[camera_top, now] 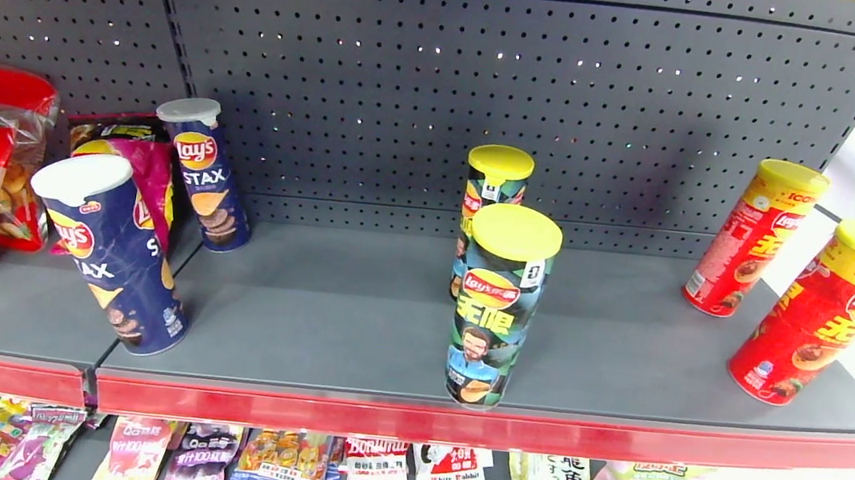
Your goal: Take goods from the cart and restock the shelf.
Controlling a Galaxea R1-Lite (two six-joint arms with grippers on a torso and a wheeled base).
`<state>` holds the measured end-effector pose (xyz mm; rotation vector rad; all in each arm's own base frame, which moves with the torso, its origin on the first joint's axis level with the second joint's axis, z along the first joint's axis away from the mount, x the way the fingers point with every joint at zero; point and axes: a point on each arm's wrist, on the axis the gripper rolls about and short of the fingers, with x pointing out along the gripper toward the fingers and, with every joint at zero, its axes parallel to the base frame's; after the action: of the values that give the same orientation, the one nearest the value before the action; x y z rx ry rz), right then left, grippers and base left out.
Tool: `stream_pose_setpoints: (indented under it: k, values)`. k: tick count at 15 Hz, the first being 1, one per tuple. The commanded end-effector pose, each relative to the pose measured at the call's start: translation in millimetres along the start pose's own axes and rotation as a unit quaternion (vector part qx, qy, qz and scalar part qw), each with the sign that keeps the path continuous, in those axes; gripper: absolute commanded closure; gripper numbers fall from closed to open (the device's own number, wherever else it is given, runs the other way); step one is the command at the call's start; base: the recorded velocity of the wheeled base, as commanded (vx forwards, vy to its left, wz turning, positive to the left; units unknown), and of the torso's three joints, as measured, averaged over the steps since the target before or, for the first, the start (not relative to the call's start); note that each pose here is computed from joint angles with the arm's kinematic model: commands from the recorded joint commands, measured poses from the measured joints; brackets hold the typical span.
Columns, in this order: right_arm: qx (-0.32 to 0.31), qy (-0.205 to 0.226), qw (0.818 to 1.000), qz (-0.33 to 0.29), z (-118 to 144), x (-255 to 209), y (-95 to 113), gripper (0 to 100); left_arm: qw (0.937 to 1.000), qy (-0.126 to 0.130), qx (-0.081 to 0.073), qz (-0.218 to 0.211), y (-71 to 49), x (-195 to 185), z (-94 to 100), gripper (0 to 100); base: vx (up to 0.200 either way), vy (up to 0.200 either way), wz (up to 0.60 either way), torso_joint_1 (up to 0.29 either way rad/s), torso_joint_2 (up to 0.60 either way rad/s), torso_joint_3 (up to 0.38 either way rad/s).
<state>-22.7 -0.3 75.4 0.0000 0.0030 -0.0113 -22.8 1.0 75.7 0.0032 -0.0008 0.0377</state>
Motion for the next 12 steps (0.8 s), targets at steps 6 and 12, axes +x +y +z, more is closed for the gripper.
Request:
stream_pose_setpoints:
  k: [6,12]
  values:
    - [-0.003,-0.003,0.999,0.047,0,0,2,0,1.0000,0.000,0.000,0.000,0.0,0,0.0,0,0.000,0.000,0.00,0.000,0.00,0.000]
    - [-0.004,-0.035,0.996,0.078,81,4,3,0,1.0000,0.000,0.000,0.000,0.0,0,0.0,0,0.000,0.000,0.00,0.000,0.00,0.000]
